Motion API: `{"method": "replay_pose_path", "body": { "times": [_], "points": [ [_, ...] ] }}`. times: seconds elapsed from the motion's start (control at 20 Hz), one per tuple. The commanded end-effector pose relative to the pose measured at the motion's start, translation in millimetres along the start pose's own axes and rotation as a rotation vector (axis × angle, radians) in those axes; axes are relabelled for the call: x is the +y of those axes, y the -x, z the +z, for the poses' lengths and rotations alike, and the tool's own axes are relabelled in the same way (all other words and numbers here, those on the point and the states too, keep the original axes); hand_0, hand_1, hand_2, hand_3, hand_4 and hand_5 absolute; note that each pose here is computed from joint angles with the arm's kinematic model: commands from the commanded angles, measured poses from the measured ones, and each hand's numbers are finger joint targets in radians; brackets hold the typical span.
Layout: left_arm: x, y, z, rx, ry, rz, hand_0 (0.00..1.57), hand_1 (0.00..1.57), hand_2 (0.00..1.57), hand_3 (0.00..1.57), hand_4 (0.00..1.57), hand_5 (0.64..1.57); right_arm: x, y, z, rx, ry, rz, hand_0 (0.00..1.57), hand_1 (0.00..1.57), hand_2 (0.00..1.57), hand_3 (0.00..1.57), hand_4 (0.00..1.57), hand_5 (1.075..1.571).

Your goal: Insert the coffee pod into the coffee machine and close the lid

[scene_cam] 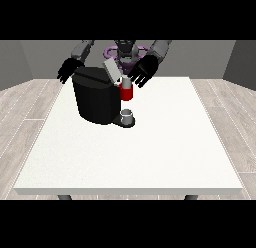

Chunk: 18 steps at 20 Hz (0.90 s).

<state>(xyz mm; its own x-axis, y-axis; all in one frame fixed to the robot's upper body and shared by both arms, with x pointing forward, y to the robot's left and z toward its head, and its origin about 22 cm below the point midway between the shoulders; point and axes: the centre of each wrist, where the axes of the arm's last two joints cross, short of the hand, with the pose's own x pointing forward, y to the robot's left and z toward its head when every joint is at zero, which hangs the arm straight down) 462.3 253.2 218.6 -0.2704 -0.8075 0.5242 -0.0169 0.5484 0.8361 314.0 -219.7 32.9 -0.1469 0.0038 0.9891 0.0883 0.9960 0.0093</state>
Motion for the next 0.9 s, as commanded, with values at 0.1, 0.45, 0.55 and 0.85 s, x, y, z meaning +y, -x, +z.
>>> {"method": "replay_pose_path", "body": {
  "times": [0.1,0.45,0.55,0.85],
  "points": [
    [-0.3,-4.3,-3.0,-0.007,0.003,0.009,1.21,1.21,1.26,1.19,0.49,1.571,6.4,-12.6,-8.1,-0.015,0.01,0.004,0.0,0.0,0.0,0.0,0.44,1.571],
    [-19.5,-22.3,-8.9,0.002,0.045,0.004,1.22,1.22,1.25,1.15,0.47,1.571,-13.5,2.4,-12.2,-0.011,0.034,-0.003,0.0,0.0,0.0,0.0,0.43,1.571],
    [4.0,-9.9,-5.7,0.01,0.0,0.007,1.21,1.21,1.24,1.12,0.46,1.571,2.8,3.7,-2.1,-0.029,-0.009,-0.011,0.0,0.0,0.0,0.0,0.42,1.571],
    [11.6,-7.7,-4.7,-0.002,0.034,-0.03,1.12,1.12,1.16,0.99,0.44,1.571,12.6,-16.8,-15.0,-0.027,0.037,-0.017,0.0,0.0,0.0,0.0,0.4,1.571]
  ]
}}
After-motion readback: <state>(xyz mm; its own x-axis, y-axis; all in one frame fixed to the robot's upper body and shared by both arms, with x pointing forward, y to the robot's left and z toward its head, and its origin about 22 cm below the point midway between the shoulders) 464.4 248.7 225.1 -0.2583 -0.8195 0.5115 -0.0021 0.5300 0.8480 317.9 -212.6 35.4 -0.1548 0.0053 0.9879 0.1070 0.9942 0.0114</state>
